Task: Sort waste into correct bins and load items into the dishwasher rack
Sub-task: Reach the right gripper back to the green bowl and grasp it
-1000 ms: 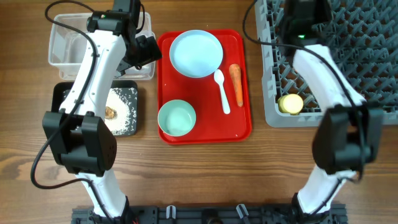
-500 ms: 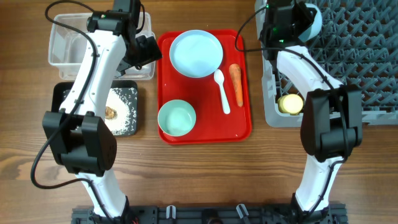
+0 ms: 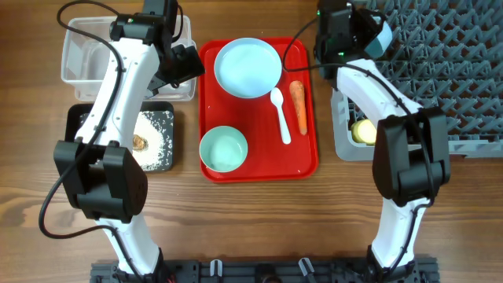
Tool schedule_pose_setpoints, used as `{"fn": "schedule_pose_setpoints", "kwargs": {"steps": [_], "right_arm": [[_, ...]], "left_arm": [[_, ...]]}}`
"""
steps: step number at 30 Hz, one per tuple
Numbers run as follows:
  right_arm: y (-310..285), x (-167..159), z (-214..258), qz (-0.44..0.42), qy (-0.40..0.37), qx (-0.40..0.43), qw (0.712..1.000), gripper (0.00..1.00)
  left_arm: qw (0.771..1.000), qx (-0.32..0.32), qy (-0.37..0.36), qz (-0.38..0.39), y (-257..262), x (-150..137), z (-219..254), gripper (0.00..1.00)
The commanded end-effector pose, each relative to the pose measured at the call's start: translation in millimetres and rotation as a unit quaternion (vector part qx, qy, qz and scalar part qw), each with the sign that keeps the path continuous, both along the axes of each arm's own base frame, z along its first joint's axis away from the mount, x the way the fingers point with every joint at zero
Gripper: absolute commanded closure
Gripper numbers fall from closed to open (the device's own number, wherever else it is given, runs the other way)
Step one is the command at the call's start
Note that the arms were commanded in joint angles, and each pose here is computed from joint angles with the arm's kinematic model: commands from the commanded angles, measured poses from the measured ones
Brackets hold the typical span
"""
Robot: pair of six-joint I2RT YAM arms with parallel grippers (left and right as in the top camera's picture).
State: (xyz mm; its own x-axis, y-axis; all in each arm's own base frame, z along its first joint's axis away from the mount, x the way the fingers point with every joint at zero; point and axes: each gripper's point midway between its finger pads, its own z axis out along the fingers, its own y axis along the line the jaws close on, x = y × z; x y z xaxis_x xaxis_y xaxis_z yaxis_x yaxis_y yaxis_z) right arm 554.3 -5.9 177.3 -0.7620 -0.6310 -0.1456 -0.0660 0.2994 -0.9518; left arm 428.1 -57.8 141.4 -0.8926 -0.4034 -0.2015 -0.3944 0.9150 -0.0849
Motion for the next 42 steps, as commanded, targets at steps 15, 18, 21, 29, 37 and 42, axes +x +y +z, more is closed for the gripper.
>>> {"fn": "schedule_pose_setpoints", "kwargs": {"steps": [15, 18, 21, 29, 37, 42], "right_arm": [[46, 10, 38, 0.034, -0.137, 0.078, 0.987, 0.0], [45, 5, 95, 0.031, -0.24, 0.129, 0.962, 0.0], [49, -10, 139, 0.041, -0.306, 0.199, 0.93, 0.0], [181, -62, 22, 0.124, -0.013, 0.566, 0.815, 0.0], [259, -150, -7, 0.074, 0.21, 0.735, 0.641, 0.0], [273, -187, -40, -0.045, 0.23, 0.716, 0.657, 0.0]], "left_arm": [[1.0, -0.001, 0.003, 0.004, -1, 1, -3, 0.0], [1.0, -0.001, 0.003, 0.004, -1, 1, -3, 0.0], [1.0, -0.001, 0.003, 0.004, -1, 1, -3, 0.0], [1.0, -0.001, 0.003, 0.004, -1, 1, -3, 0.0], [1.0, -0.001, 0.003, 0.004, -1, 1, -3, 0.0], [1.0, -0.001, 0.003, 0.004, -1, 1, -3, 0.0]]}}
